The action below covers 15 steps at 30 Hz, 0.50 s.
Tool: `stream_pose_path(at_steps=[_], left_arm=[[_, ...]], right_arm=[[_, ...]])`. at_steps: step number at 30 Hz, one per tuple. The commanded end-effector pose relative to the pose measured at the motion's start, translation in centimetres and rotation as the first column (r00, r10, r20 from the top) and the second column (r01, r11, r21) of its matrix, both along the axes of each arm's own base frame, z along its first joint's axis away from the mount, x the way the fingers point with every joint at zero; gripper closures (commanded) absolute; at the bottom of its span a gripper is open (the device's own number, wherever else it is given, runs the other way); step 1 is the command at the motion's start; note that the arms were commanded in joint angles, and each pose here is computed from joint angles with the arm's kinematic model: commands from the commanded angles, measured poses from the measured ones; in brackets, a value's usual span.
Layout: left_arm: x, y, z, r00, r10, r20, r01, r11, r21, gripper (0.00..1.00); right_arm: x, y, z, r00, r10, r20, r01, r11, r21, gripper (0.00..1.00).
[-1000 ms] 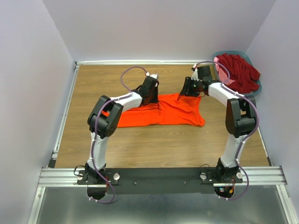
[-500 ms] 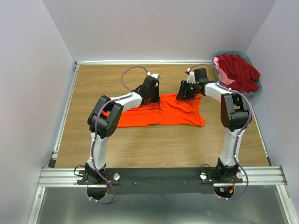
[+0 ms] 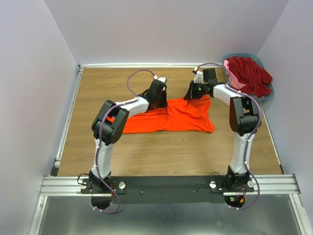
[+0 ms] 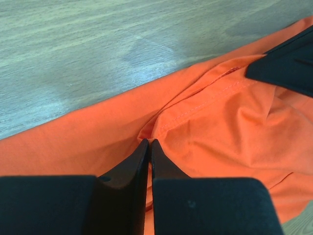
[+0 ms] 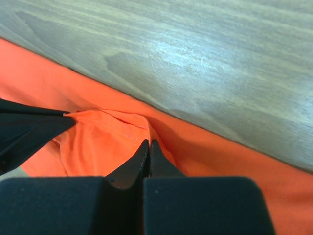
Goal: Fold and stack the t-shirts
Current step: Fold the tshirt
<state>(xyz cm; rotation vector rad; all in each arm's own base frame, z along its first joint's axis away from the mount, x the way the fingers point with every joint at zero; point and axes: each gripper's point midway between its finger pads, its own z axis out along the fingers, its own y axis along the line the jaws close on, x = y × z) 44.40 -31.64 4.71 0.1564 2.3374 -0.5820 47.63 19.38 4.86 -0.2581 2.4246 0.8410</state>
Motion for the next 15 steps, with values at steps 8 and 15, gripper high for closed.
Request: stream_pose_path(at_steps=[8,15], left_arm=[[-1.1,1.1,-0.3,0.999,0.039,-0.004,-0.039,0.999,-0.027,0.88],[-1.3,2.2,-0.7,0.996,0.084,-0.016,-0.085,0.996,-0.029,0.88]], right_arm=[[2.2,-1.6,1.7,0.993,-0.11,0.042,0.111,0.994,-0.019,0.99],[2.8,-2.9,1.8,0.977,-0.207,0.044,0.209,0.976,-0.059,0.99]])
